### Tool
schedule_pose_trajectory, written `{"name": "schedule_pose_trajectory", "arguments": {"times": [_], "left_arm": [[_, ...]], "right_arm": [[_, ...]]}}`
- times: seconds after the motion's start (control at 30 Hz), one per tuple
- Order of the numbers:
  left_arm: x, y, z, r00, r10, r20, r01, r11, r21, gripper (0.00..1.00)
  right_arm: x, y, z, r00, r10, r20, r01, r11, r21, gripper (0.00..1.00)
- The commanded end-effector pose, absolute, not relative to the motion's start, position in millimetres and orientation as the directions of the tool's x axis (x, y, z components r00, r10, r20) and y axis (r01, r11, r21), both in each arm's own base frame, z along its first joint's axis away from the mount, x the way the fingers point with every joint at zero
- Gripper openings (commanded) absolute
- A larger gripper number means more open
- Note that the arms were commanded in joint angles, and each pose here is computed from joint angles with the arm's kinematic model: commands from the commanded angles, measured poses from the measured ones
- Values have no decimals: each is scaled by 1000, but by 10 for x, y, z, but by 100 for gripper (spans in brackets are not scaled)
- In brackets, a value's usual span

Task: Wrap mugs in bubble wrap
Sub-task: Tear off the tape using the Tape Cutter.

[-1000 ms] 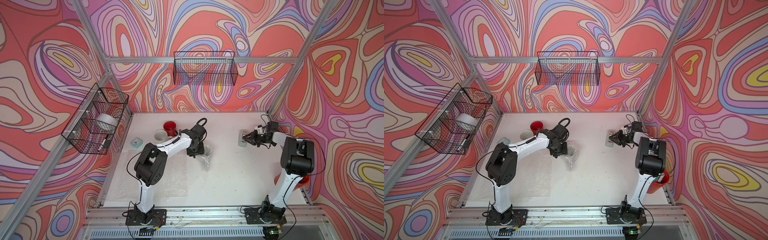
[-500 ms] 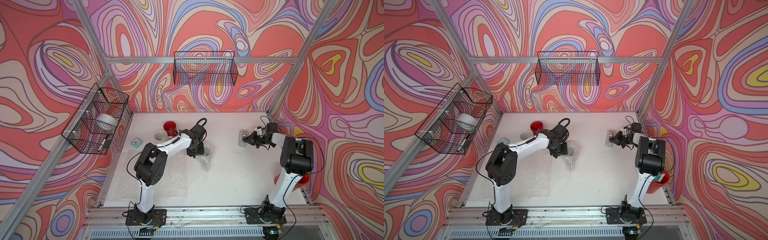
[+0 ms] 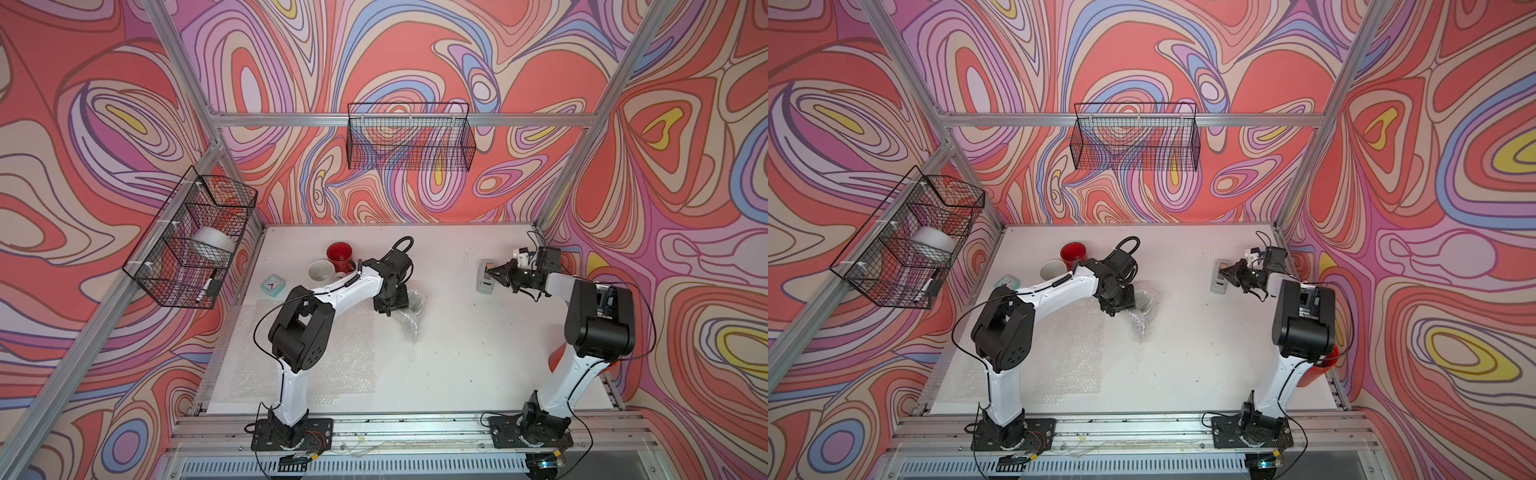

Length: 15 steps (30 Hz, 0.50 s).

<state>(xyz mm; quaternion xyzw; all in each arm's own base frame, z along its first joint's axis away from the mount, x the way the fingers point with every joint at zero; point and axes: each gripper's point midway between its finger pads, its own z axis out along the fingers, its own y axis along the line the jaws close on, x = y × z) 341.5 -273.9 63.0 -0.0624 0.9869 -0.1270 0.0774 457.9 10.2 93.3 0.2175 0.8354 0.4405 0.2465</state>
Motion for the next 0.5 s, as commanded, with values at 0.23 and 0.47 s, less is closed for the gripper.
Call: {"name": "schedule_pose_trajectory", "arguments": {"times": [0.23, 0.47], "left_arm": [[3312, -2578, 439, -983, -162, -83, -145, 972, -184, 50], [3315, -2589, 431, -983, -168, -79, -150, 970, -189, 50]], "right_arm": [[4195, 282, 1187, -812, 538, -226, 116, 529, 841, 0], [3943, 362, 1252, -825, 522, -218, 121, 540, 833, 0]]}}
